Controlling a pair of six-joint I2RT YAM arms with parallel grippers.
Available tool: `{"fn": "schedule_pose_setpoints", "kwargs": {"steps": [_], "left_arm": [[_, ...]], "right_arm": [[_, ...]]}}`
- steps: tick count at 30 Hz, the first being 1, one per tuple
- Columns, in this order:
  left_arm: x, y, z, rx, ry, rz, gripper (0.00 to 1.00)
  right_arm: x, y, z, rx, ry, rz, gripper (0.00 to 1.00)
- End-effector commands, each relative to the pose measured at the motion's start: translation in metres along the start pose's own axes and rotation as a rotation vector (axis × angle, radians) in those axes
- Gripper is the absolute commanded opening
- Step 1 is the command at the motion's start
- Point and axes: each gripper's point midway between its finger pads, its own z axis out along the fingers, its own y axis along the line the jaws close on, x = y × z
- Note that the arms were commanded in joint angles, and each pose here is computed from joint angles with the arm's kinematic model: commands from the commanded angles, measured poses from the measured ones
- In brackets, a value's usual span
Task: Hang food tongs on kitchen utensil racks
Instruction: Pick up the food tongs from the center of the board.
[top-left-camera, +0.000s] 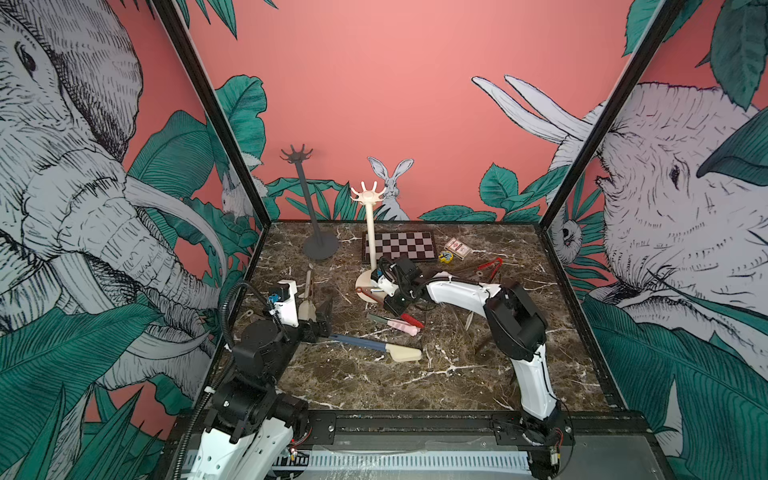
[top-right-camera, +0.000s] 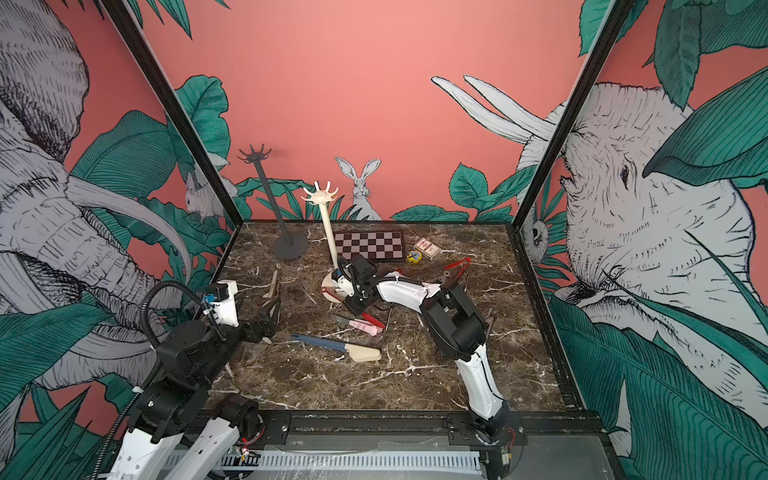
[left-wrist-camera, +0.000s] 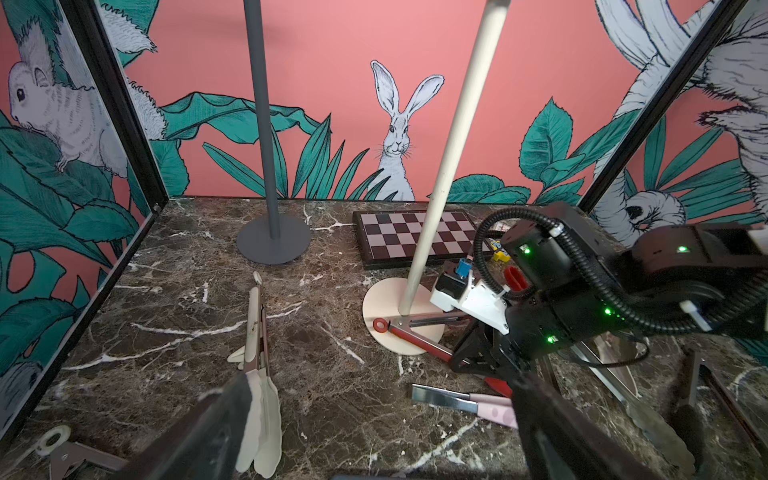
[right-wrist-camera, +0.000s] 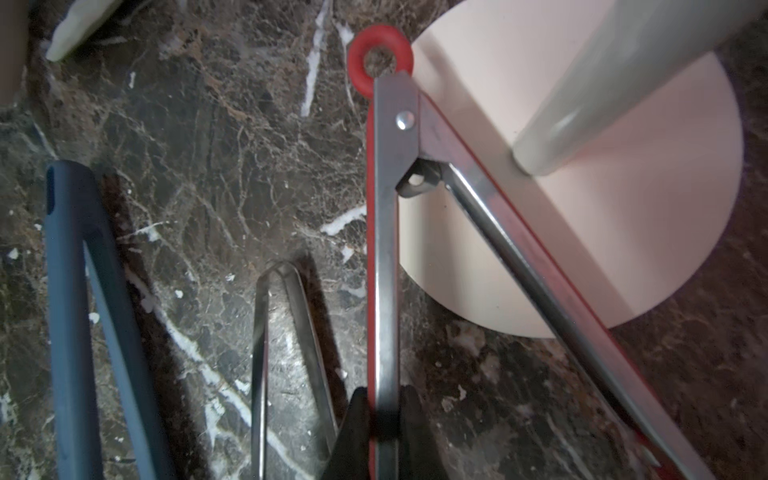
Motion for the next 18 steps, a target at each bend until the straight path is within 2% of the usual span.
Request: {"fn": "schedule_pose_setpoints", "kwargs": {"steps": [1, 13, 18], "left_arm": [[-0.007, 0.0, 0.001, -0.003, -0.031, -0.001, 0.99], [-0.007, 0.003, 0.002, -0.018, -0.037, -0.018, 0.99], [-0.02, 0.01, -0.002, -0.062, -0.08, -0.048, 0.99]], "right_arm": [[-0.026, 0.01, -0.029, 0.006, -0.109, -0.031, 0.0], [-0.056, 0.026, -0.075, -0.012, -0.28, -0.028, 0.0], [-0.07, 0.036, -0.103, -0.006, -0.385, -0.012, 0.0]]}}
